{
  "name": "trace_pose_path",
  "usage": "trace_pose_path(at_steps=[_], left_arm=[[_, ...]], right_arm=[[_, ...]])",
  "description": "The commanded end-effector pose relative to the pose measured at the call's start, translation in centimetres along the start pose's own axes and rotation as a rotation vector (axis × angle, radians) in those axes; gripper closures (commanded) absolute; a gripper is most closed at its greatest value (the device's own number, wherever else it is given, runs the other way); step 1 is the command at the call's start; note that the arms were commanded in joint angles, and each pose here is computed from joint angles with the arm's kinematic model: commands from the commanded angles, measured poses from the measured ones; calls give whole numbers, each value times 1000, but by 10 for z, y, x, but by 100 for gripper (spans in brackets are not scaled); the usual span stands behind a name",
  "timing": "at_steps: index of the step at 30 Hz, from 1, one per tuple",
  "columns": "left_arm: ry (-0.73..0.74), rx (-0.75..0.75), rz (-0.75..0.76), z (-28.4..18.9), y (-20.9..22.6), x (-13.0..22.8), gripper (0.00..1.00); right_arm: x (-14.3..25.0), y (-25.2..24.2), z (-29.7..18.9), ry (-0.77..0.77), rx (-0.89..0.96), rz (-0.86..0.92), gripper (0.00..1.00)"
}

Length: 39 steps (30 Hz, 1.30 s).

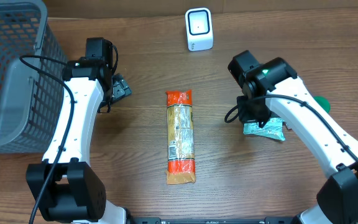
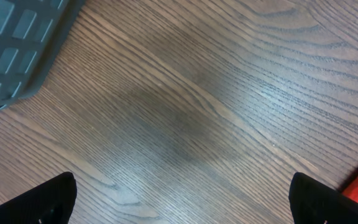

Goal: Scan the item barcode
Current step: 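Carry the Nescafé stick right and lower it by the mint-green pack, then open the right gripper and move it over the spaghetti package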

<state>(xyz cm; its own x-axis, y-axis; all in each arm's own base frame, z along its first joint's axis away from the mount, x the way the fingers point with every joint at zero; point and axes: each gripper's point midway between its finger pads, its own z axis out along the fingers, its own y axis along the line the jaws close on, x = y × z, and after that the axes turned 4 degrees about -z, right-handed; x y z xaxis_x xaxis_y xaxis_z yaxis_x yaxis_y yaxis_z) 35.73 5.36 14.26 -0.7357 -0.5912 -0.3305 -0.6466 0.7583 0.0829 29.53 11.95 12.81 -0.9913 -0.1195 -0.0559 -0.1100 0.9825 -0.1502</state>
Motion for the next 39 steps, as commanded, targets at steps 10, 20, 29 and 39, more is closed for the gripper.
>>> trace_pose_path(at_steps=[10, 20, 29, 39], left_arm=[[-35, 11, 9, -10, -1, -6, 0], [-35, 11, 9, -10, -1, -6, 0], [-35, 11, 9, -10, -1, -6, 0], [-35, 11, 9, -10, -1, -6, 0]], right_arm=[[14, -45, 41, 79, 54, 130, 96], [26, -46, 51, 115, 61, 127, 79], [19, -33, 53, 97, -16, 137, 40], [-22, 86, 19, -36, -596, 53, 35]])
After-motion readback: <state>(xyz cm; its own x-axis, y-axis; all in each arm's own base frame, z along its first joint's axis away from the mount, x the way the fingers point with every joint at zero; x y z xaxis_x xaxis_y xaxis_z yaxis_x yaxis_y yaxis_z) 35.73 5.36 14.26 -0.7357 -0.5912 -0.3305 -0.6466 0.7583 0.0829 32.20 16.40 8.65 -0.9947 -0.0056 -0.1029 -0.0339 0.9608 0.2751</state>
